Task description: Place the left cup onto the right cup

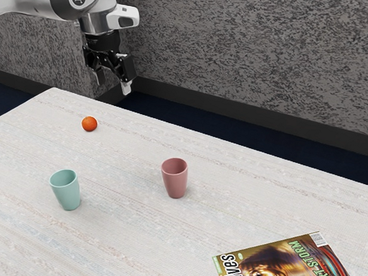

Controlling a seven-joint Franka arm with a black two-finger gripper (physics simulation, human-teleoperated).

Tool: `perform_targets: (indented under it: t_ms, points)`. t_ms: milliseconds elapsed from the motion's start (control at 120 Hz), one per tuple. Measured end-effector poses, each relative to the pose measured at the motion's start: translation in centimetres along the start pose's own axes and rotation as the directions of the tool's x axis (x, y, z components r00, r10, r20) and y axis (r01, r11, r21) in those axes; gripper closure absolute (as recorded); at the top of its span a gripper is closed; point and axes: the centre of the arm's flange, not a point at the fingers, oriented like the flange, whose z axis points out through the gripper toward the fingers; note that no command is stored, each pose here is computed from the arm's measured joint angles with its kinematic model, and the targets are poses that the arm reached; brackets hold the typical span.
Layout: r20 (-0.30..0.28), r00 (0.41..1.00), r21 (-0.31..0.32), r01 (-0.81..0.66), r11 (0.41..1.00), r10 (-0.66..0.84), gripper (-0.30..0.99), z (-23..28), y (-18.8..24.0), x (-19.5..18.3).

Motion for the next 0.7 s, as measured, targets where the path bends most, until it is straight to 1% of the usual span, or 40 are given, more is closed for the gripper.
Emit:
perform_targets:
  t_ms: [275,317,442,508,583,700]
  points:
    - [0.001,1.0,-0.002,-0.015,1.0,0.015,0.0,0.0,0.0,0.0]
    - [0.009,1.0,-0.004,-0.016,1.0,0.017,0.0,0.3,0.0,-0.2]
    - [0.033,0.999,-0.024,-0.022,0.999,0.023,0.0,1.1,0.3,-2.6]
    - [0.065,0.998,-0.036,-0.021,0.999,0.024,0.0,2.5,0.4,-3.9]
    - [0.1,0.995,-0.046,-0.012,0.999,0.016,0.0,4.3,0.4,-6.3]
    - [0.113,0.994,-0.053,0.02,0.998,-0.014,0.0,6.6,0.0,-9.7]
